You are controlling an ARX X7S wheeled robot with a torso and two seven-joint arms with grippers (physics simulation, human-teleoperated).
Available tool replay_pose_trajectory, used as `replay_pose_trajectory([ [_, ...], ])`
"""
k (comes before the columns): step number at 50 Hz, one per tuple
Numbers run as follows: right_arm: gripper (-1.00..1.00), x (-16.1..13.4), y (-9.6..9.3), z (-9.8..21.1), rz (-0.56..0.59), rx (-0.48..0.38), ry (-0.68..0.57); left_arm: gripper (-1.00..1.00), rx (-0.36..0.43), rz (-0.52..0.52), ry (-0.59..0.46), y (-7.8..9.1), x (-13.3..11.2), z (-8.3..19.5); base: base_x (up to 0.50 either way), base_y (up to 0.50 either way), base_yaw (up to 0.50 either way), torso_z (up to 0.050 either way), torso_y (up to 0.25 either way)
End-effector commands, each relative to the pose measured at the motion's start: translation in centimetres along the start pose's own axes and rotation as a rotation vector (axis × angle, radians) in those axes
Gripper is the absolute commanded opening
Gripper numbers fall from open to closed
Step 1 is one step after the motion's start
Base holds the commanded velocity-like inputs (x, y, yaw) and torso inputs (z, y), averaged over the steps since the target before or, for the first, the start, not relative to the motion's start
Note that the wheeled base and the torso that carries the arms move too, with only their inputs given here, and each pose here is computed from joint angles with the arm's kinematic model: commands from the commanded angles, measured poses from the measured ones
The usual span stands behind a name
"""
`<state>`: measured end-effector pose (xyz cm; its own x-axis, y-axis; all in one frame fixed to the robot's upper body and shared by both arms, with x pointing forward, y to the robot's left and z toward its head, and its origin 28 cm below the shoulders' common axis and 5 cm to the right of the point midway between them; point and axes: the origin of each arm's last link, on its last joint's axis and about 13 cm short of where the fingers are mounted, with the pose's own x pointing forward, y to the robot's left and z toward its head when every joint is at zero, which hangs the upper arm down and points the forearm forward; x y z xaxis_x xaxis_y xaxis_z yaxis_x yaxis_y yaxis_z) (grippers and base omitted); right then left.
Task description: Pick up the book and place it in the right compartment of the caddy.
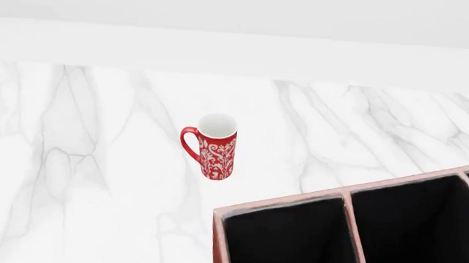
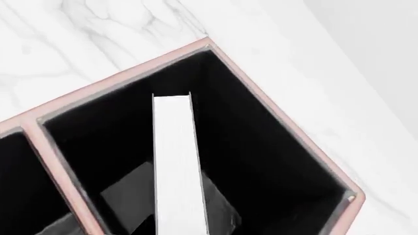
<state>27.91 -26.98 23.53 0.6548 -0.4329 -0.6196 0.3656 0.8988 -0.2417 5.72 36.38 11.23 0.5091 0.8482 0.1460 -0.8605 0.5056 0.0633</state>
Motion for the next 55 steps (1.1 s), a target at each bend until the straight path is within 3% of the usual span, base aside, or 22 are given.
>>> replay_pose_trajectory([
  [1, 1.00, 0.2, -0.4, 0.3, -0.024, 0.008, -0.017, 1.00, 0.000, -0.001, -0.001, 0.0, 0.0, 0.0, 0.00, 0.00, 0.00, 0.000, 0.000],
  [27, 1.00, -0.1, -0.3, 0.8, -0.016, 0.006, -0.050, 1.00, -0.002, -0.016, -0.002, -0.4, 0.1, 0.3, 0.00, 0.00, 0.00, 0.000, 0.000],
  [33, 1.00, -0.4, -0.3, 1.0, -0.004, 0.022, -0.111, 1.00, -0.003, -0.038, -0.007, -0.8, 0.2, 0.8, 0.00, 0.00, 0.00, 0.000, 0.000],
  [37, 1.00, -0.8, 0.2, 1.4, 0.004, 0.033, -0.198, 1.00, -0.003, -0.115, -0.020, -2.2, 0.7, 1.9, 0.00, 0.00, 0.00, 0.000, 0.000],
  [41, 1.00, -1.6, 1.0, 2.0, 0.040, 0.058, -0.306, 1.00, -0.012, -0.233, -0.029, -4.8, 1.6, 3.6, 0.00, 0.00, 0.00, 0.000, 0.000],
  [43, 1.00, -1.9, 1.8, 2.4, 0.067, 0.077, -0.422, 1.00, -0.021, -0.299, -0.031, -6.4, 2.0, 4.4, 0.00, 0.00, 0.00, 0.000, 0.000],
  [48, 1.00, -1.4, 4.7, 1.9, 0.186, 0.070, -0.465, 1.00, -0.059, -0.462, -0.027, -10.2, 2.7, 5.7, 0.00, 0.00, 0.00, 0.000, 0.000],
  [49, 1.00, -1.5, 5.2, 2.0, 0.222, 0.109, -0.481, 1.00, -0.061, -0.499, -0.030, -10.9, 2.7, 6.1, 0.00, 0.00, 0.00, 0.000, 0.000],
  [52, 1.00, -1.6, 7.2, 1.9, 0.260, 0.067, -0.532, 1.00, -0.074, -0.617, -0.037, -13.7, 2.9, 7.0, 0.00, 0.00, 0.00, 0.000, 0.000],
  [54, 1.00, -1.7, 7.9, 1.8, 0.272, 0.072, -0.540, 1.00, -0.084, -0.651, -0.036, -14.7, 2.9, 7.3, 0.00, 0.00, 0.00, 0.000, 0.000],
  [55, 1.00, -1.7, 8.4, 1.7, 0.262, 0.033, -0.560, 1.00, -0.090, -0.674, -0.038, -15.3, 2.9, 7.5, 0.00, 0.00, 0.00, 0.000, 0.000],
])
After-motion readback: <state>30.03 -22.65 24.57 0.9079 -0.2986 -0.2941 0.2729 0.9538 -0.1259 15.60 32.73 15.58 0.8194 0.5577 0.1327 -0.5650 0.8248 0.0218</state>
